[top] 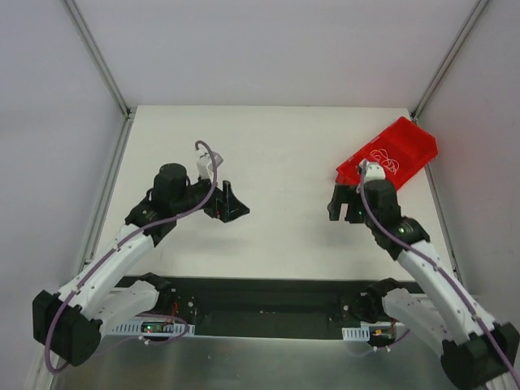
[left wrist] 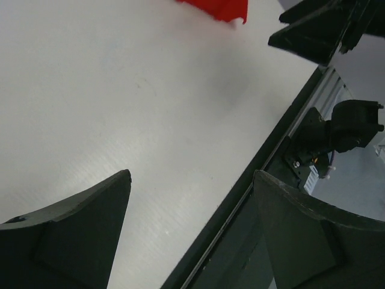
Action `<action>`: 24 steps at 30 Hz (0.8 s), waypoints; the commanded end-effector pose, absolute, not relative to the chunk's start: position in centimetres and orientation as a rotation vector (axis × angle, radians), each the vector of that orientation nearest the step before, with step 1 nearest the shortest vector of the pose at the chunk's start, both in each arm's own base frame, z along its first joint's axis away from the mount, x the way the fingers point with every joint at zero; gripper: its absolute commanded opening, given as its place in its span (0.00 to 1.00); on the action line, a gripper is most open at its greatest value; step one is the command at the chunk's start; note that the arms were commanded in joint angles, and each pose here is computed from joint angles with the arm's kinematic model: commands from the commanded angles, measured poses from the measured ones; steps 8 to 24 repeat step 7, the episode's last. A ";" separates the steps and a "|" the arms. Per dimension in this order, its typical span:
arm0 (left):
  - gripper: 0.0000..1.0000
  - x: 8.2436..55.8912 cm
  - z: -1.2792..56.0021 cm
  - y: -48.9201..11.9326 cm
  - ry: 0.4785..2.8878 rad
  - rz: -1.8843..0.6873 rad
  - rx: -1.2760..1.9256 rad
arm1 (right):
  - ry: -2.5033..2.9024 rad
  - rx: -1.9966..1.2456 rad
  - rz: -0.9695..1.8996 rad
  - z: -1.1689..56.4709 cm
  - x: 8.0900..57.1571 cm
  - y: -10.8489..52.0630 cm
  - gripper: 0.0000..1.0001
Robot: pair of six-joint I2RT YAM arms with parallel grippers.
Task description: Untangle the cables
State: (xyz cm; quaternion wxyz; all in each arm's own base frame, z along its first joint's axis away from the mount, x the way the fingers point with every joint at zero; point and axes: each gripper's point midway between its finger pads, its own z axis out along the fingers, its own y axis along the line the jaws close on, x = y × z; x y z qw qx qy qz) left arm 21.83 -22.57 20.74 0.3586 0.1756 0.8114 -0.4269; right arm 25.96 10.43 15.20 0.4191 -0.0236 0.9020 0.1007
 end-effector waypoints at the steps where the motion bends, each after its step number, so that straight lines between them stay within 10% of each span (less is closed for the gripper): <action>1: 0.82 21.5 25.7 -22.9 1.786 -1.044 0.543 | 1.951 -0.083 0.410 20.6 24.1 10.7 1.00; 24: 0.83 19.9 31.2 -20.5 1.553 -0.956 0.512 | 1.676 -0.103 0.486 23.2 20.0 9.3 0.96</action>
